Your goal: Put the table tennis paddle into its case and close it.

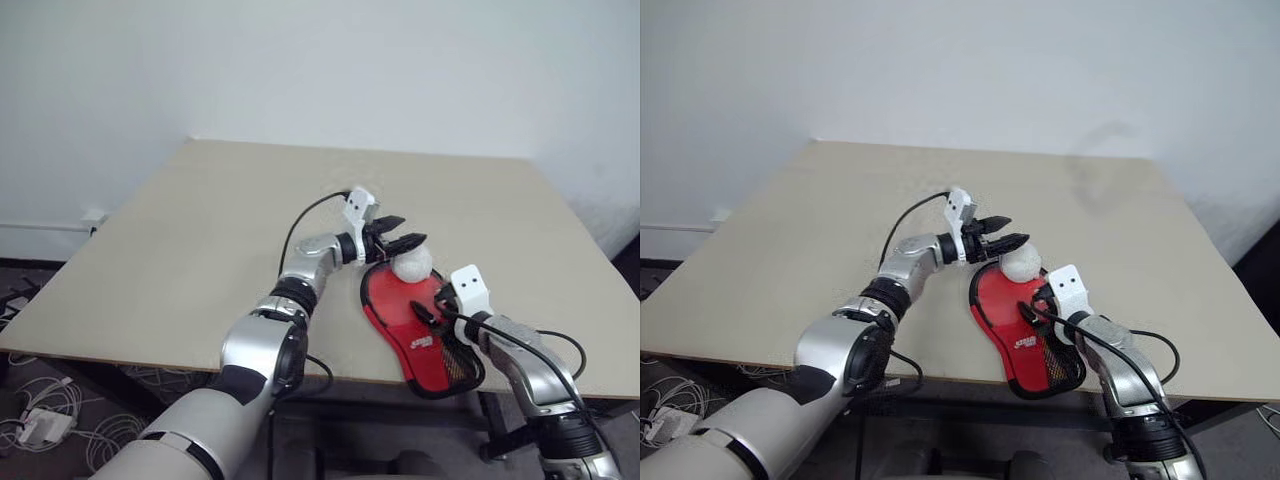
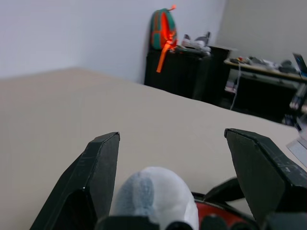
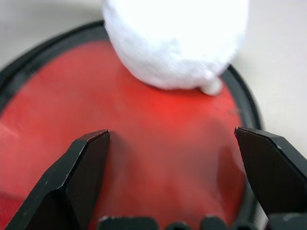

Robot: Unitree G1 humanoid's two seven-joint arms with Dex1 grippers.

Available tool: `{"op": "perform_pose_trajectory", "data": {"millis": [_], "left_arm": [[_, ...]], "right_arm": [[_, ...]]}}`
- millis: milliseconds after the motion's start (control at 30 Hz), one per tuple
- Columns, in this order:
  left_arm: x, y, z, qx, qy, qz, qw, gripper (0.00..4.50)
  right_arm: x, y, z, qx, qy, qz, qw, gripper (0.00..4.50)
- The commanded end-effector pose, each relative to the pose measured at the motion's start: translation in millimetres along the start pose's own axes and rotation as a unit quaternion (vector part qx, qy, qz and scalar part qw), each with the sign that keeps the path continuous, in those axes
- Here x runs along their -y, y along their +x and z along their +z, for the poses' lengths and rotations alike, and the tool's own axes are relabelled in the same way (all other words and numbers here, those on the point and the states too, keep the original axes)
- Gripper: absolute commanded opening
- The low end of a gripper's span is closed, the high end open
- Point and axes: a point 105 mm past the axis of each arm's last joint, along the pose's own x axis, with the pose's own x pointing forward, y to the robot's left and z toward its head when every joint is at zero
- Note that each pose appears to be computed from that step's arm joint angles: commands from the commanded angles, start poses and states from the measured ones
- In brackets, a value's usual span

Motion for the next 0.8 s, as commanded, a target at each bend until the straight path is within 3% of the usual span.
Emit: {"op": "perform_pose_trajectory", "data": {"millis": [33, 267, 367, 600, 800], "left_arm": [[-1, -13, 22, 0.013, 0.017, -0.039, 0.999, 3.69], [17, -49, -15, -0.07, -0.01, -0.114, 0.991, 3.69], [22, -39, -26, -0.075, -0.04, -0.097, 0.992, 3.69], [41, -13, -62, -0.128, 0.004, -0.071, 0.989, 3.69], [39, -21, -92, -0.203, 0.078, -0.057, 0.974, 3.69]], "right_arm": [[20, -13, -40, -0.067, 0.01, -0.029, 0.997, 4.5], [46, -20, -7, 0.0, 0.071, -0.063, 0.996, 4.5], [55, -20, 7, 0.021, 0.114, -0.069, 0.991, 4.5], [63, -11, 36, 0.049, 0.126, -0.081, 0.987, 4.5], [51, 4, 68, 0.085, 0.145, -0.048, 0.985, 4.5]]}}
